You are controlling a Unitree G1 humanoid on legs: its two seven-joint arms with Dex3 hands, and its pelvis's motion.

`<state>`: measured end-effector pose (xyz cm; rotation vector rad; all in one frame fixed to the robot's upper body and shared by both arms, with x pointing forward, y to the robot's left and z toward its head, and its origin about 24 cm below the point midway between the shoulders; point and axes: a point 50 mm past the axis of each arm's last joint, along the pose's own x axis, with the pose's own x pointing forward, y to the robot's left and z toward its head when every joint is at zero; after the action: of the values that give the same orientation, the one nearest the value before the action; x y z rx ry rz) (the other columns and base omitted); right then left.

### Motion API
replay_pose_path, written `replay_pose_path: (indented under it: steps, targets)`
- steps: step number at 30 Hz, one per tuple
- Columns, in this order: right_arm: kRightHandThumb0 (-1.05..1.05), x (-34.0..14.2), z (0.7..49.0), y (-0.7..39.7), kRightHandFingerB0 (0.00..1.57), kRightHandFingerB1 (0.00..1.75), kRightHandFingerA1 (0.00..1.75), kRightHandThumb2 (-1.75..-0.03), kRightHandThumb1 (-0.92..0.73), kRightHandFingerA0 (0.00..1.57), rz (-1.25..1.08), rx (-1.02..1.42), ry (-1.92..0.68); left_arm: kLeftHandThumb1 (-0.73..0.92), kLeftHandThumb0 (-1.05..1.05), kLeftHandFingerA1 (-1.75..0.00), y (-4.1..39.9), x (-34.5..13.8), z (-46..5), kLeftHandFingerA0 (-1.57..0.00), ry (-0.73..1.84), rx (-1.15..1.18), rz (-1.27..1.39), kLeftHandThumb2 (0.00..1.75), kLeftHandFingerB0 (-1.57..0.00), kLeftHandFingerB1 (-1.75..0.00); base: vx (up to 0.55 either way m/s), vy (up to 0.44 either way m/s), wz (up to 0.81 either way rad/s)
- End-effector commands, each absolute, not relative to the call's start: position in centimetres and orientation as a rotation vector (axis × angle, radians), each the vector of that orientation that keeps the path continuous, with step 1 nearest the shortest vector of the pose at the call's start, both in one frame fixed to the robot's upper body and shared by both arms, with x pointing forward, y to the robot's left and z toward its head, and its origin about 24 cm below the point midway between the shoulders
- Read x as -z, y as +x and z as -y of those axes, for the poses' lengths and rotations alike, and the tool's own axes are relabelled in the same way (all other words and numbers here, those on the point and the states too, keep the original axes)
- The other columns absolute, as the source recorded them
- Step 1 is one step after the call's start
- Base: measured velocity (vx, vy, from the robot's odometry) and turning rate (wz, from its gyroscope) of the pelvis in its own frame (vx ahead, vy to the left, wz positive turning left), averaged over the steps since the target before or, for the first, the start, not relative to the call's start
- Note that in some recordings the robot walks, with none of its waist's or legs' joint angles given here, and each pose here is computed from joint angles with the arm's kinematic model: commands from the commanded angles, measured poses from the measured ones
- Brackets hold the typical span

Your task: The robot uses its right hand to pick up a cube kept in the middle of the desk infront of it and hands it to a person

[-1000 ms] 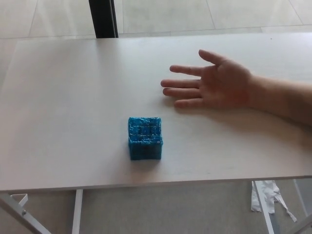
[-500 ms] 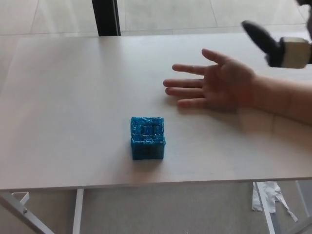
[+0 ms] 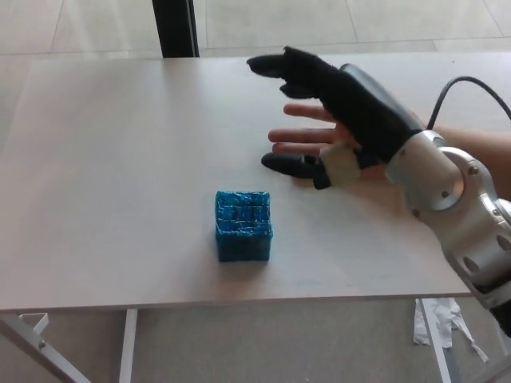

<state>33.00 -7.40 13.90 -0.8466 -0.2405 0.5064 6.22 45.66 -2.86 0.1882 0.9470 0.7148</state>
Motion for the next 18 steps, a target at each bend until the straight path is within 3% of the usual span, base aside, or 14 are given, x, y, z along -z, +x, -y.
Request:
replay_pose_path:
  steps: [1,10,13,18]
  targets:
    - [-0.8,-12.6,6.9,33.4,0.28,0.35,0.55,-0.6,-0.63,0.27,0.2,-0.514,-1.018,0.65,-0.6,-0.6,6.2,2.3,-46.1,-0.64,0.204,-0.709,-0.935,0.59,-0.47,-0.4,0.0,0.0,0.0]
    - [-0.77,-9.4,5.6,33.2,0.29,0.35,0.58,-0.59,-0.62,0.3,0.11,-0.541,-1.091,0.66,-0.62,-0.61,6.1,2.3,-46.1,-0.69,0.24,-0.697,-0.96,0.59,-0.5,-0.39,0.0,0.0,0.0]
    - [-0.8,-8.1,4.9,33.0,0.26,0.4,0.62,-0.59,-0.62,0.22,0.068,-0.551,-1.086,0.66,-0.63,-0.6,6.3,2.4,-46.0,-0.64,0.241,-0.691,-0.968,0.6,-0.5,-0.41,0.0,0.0,0.0]
    - [-0.81,-7.2,4.1,32.7,0.25,0.39,0.61,-0.6,-0.63,0.22,0.042,-0.575,-1.099,0.66,-0.63,-0.6,6.2,2.7,-45.8,-0.64,0.229,-0.692,-0.972,0.6,-0.5,-0.4,0.0,0.0,0.0]
